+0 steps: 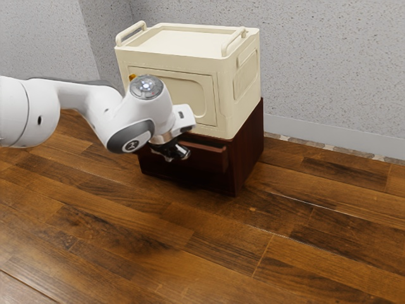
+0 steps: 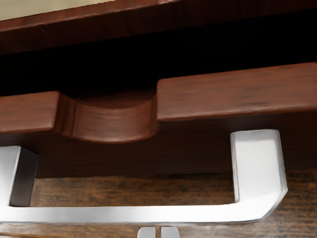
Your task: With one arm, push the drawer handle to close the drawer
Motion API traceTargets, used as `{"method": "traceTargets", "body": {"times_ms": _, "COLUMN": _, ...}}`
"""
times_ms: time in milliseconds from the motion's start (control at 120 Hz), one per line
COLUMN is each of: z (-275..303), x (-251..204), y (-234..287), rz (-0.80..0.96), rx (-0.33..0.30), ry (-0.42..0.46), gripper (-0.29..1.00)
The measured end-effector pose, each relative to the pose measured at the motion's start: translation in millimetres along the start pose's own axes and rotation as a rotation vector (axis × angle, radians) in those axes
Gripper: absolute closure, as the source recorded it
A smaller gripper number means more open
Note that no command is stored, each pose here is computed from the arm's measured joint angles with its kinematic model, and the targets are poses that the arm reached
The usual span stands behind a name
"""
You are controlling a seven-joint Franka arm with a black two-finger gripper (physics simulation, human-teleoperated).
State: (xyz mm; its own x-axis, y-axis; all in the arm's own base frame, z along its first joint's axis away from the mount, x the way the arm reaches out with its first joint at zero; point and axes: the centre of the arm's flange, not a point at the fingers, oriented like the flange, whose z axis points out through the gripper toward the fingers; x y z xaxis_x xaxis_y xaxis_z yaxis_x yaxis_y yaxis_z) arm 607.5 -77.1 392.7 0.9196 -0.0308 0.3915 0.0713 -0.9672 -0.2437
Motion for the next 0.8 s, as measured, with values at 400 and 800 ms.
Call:
{"method": "traceTargets", "body": {"times_ms": 400, "z": 4, "x": 15, "y": -1, "rz": 0.029, "rx": 0.021, "ry": 0.048, "gripper": 0.78}}
{"method": "traceTargets", "body": {"times_ms": 800, "z": 8, "x": 21, "y": -1, "rz": 0.050, "rx": 0.040, "ry": 0.063, "gripper": 0.79}}
